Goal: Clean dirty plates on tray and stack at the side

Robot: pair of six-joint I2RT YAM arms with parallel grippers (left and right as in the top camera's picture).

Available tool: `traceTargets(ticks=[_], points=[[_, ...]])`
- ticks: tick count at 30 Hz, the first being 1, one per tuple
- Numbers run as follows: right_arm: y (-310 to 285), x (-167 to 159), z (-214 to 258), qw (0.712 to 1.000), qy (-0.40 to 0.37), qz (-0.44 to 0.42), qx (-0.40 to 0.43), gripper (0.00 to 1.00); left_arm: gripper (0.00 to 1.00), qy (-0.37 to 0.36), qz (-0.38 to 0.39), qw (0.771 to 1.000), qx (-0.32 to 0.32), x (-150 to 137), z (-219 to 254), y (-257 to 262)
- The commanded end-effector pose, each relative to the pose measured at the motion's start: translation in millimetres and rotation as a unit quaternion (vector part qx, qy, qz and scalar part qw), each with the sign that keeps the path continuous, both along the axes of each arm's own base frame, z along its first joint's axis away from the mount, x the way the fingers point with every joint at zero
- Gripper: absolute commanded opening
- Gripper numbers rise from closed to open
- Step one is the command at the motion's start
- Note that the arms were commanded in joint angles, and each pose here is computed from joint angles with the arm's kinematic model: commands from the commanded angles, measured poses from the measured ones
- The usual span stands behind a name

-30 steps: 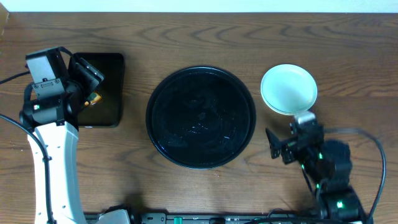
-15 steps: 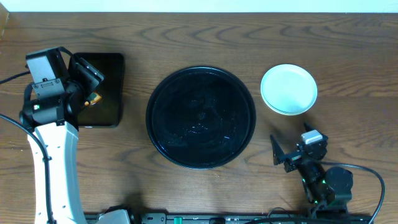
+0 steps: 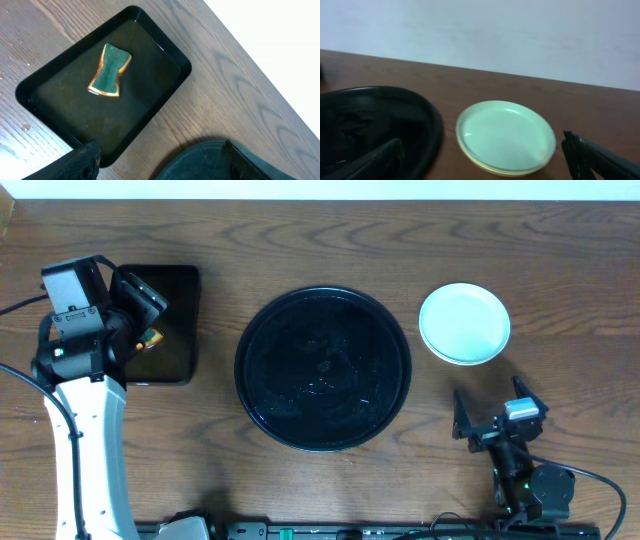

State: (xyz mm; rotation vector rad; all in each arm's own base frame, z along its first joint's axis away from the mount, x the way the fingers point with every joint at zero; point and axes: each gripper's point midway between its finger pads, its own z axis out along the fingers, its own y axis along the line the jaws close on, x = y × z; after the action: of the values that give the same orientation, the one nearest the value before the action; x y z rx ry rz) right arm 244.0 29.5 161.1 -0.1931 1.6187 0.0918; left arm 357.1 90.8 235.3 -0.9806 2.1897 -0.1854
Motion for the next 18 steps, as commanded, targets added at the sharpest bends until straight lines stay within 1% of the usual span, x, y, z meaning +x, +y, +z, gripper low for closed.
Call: traceTargets(ticks=[1,5,18], points=[[-18.1,1.8,-2.4,0.999,0.003,-0.051,-0.008,0.99,0.78,-0.004,0.001,1.0,-0.003,1.1,2.8,-0.1],[-22.6,2.0,-3.2,0.998,0.004,-0.064,-0.011,0.99,0.78,-0.004,0.001,1.0,-0.003,1.1,2.8,-0.1],[-19.1,1.9,-2.6,0.998,0.003,-0.054,-0.01,0.99,0.78,-0.004,0.001,1.0,-0.003,1.1,2.8,-0.1]])
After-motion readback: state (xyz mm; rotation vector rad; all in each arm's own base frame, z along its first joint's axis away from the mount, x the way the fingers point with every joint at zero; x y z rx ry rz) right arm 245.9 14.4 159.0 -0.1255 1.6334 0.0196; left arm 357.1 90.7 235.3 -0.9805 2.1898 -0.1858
